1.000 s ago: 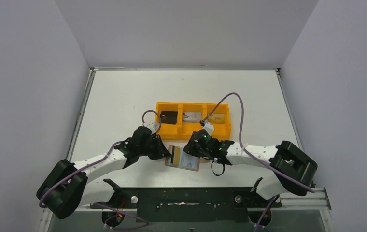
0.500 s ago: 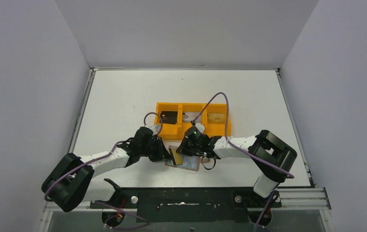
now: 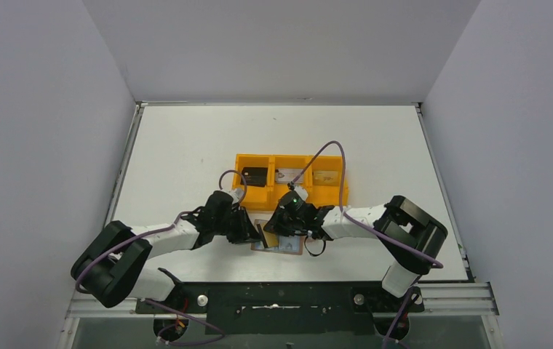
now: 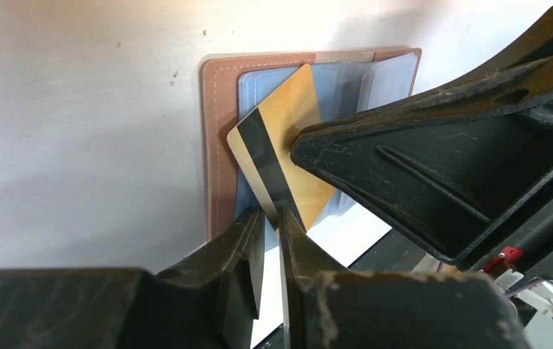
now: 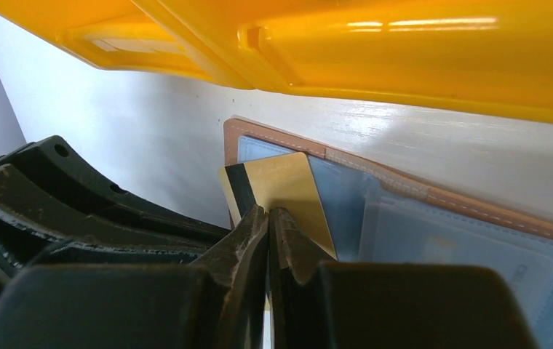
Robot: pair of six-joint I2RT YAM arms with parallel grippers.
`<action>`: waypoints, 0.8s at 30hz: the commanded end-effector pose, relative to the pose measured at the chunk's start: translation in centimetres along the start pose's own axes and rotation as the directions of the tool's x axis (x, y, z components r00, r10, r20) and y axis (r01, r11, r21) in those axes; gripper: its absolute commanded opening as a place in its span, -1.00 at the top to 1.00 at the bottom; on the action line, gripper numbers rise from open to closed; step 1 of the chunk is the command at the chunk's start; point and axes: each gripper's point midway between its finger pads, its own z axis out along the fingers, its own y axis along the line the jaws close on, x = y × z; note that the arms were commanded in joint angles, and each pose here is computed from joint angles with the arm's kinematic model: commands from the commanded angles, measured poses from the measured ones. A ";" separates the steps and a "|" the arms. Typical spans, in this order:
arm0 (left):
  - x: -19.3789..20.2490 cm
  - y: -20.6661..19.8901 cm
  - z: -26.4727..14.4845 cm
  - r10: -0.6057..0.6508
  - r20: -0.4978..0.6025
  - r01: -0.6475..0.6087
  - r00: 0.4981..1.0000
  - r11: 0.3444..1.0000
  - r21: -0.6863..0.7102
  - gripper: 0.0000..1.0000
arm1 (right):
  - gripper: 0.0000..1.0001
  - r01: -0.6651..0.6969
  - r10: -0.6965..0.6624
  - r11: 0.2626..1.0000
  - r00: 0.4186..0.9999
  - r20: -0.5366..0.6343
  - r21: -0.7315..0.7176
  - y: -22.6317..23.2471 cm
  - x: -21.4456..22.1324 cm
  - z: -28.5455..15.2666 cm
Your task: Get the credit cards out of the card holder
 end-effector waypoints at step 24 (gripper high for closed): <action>-2.2 -3.7 0.3 0.028 0.057 -0.035 0.998 0.991 0.130 1.00 | 0.75 0.076 -0.098 0.974 0.990 0.098 0.213 -2.2 -1.7 -2.5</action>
